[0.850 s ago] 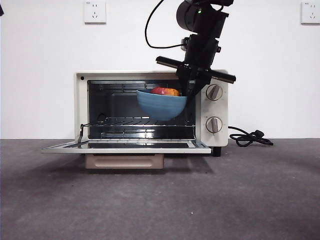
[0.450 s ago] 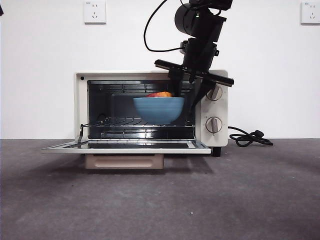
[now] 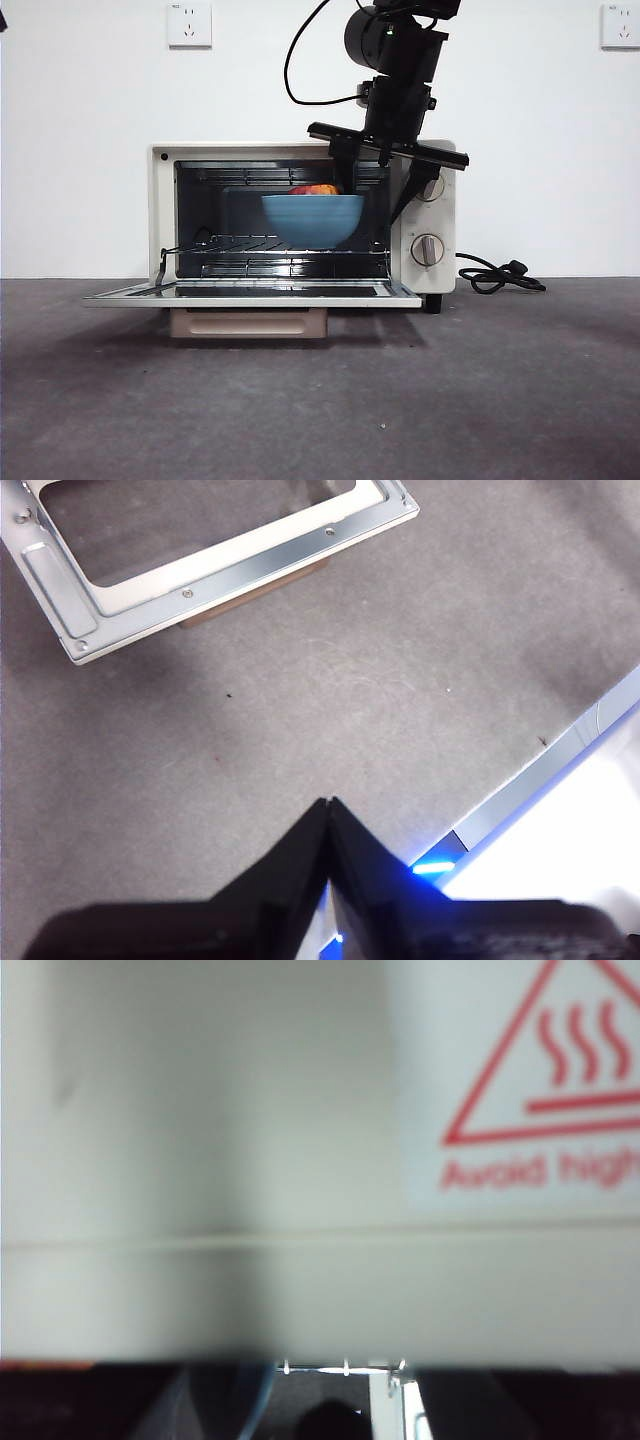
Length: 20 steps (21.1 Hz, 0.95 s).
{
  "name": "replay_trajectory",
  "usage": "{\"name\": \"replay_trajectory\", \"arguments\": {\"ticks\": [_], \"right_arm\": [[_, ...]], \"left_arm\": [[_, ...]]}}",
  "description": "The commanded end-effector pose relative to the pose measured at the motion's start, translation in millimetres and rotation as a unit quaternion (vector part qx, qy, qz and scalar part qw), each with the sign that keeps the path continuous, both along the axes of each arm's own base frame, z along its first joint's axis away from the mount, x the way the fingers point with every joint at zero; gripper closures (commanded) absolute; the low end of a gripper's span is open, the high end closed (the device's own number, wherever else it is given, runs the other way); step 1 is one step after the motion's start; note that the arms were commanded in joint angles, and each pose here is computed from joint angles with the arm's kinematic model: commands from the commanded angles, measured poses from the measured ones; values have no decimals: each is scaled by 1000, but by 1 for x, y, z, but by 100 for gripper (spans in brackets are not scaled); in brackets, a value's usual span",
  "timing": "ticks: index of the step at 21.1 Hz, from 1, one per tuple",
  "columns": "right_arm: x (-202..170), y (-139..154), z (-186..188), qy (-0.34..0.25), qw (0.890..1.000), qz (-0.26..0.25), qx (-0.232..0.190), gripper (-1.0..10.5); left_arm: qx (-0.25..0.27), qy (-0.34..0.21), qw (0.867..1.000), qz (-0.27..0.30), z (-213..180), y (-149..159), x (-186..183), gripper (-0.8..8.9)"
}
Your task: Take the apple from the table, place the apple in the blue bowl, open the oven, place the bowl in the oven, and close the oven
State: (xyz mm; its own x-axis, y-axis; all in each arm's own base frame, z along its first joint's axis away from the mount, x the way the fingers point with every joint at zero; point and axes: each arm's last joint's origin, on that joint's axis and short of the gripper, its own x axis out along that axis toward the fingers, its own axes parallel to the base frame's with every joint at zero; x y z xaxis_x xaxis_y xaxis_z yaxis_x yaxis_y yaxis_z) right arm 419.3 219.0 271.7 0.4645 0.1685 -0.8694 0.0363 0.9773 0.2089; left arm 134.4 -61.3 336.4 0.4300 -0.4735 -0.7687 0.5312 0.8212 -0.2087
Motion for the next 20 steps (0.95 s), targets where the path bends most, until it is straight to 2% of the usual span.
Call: {"name": "replay_trajectory", "arguments": {"ticks": [1,9,15,20], "right_arm": [[-3,5,2,-8,1000,9,-12,690],[-14,11,20,-44,998,24,-40,690],[-27,5,50,-86,994,30,-54,691],[-48,-2,83,-118,988,68,-68,694]], "left_arm": [[1,6,1000,0,-3,0,0,818],[1,3,1000,1,-3,0,0,818],[-3,-6,1000,1,-1,-1,2,818],[-4,-18,1000,3,-1,-3,6,818]]}}
